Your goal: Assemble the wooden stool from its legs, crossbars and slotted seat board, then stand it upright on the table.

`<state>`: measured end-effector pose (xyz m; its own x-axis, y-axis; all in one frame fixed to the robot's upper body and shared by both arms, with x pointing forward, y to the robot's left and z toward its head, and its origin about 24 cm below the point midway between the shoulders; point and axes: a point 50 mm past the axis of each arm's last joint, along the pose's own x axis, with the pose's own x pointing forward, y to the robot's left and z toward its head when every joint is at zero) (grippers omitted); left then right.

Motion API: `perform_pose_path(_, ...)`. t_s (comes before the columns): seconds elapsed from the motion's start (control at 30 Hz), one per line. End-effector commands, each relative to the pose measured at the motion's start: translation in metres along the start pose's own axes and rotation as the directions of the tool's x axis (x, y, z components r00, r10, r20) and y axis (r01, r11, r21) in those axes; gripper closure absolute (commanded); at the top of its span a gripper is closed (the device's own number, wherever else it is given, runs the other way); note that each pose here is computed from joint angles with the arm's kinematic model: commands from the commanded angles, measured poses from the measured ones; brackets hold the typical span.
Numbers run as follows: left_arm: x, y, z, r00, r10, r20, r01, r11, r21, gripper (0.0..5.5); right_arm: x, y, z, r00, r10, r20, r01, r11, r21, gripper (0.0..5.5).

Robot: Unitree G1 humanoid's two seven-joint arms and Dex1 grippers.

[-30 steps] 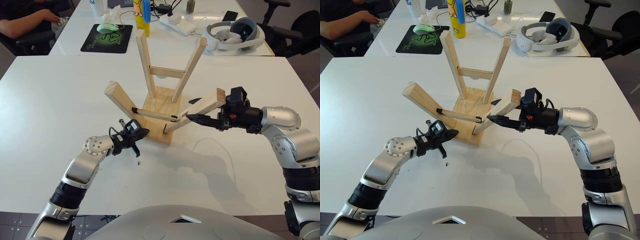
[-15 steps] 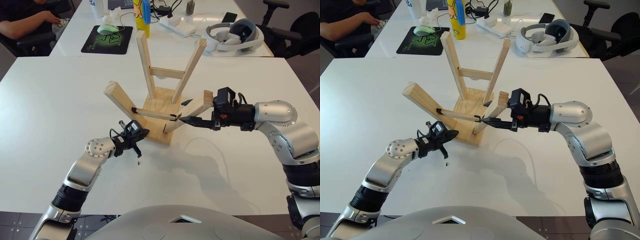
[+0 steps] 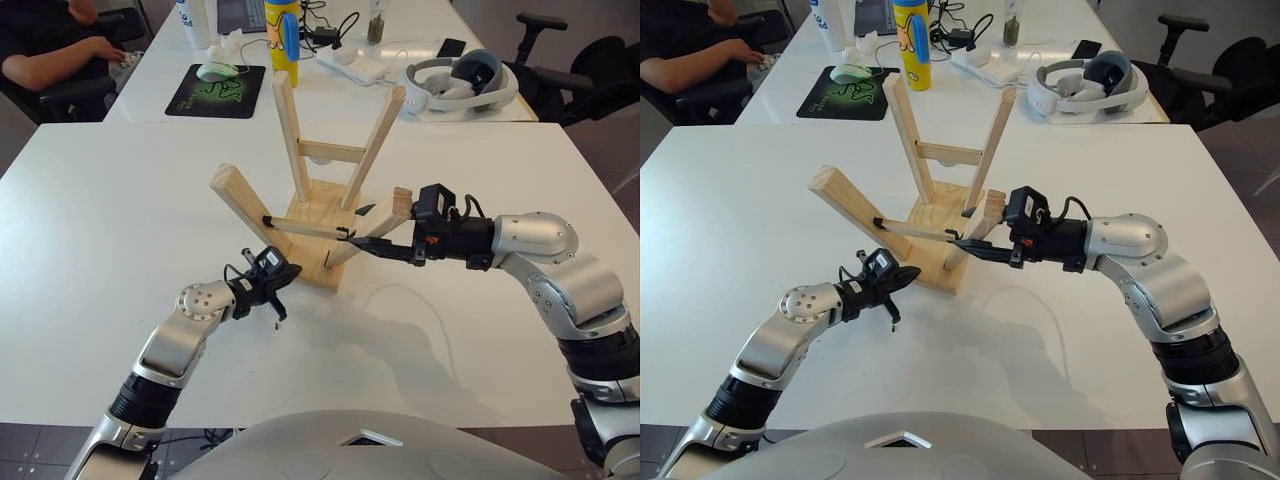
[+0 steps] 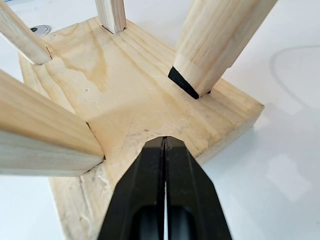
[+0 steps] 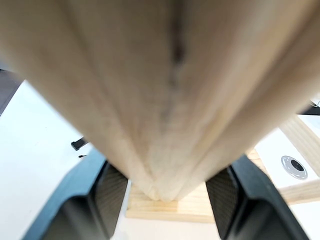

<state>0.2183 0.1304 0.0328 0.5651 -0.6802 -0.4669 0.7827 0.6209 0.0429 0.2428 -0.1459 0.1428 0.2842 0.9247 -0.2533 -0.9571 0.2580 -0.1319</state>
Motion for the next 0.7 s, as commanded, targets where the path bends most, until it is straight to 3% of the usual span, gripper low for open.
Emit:
perform_pose_path(0.03,0.003,-0.009,-0.015,0.997,-0.03,-0.072,0.027,0.998,-0.048,5.5,0.009,0.013,-0.065,0.955,0.062,-0.291,0.007,0.973,0.231,3.44)
perform_pose_path(0.7,0.006,-0.008,-0.013,0.998,-0.019,-0.059,0.015,0.998,-0.055,5.5,0.019,0.026,-0.098,0.9,0.193,-0.391,-0.027,0.92,0.391,3.44)
